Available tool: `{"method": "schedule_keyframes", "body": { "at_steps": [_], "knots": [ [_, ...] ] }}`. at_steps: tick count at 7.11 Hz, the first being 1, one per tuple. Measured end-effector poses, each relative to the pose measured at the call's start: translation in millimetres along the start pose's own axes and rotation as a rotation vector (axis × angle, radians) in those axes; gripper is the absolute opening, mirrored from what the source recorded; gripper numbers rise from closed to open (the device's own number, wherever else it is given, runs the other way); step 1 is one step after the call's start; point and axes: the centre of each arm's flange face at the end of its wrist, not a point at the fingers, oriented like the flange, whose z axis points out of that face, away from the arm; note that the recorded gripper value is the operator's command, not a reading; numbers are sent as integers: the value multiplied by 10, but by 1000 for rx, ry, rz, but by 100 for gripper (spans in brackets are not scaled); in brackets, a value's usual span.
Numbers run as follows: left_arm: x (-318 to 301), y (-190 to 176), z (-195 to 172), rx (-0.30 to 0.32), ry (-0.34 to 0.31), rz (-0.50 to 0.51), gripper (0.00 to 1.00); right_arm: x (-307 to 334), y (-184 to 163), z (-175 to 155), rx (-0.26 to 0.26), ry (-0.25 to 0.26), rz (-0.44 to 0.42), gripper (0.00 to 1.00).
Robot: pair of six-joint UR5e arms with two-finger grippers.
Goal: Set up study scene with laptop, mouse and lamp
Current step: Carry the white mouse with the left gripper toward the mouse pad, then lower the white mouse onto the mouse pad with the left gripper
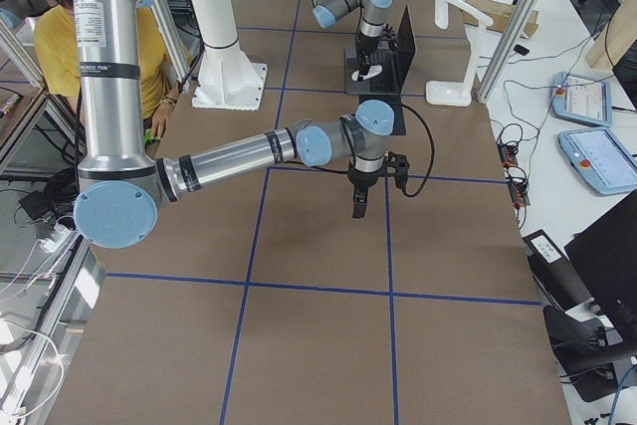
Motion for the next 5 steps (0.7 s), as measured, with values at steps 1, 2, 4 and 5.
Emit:
{"method": "schedule_keyframes", "body": {
  "at_steps": [1, 2, 4, 5],
  "knots": [
    [122, -125, 81, 22, -1, 1, 25, 0, -1, 2, -1, -1, 0, 100],
    [208, -225, 143, 47, 0, 1, 29, 1, -2, 5, -2, -1, 1, 100],
    [338, -393, 259, 104, 14, -5, 43, 4, -3, 8, -2, -1, 1, 100],
    [385, -458, 319, 122, 23, -5, 86, 4, -3, 9, -3, -2, 1, 100]
  ]
}}
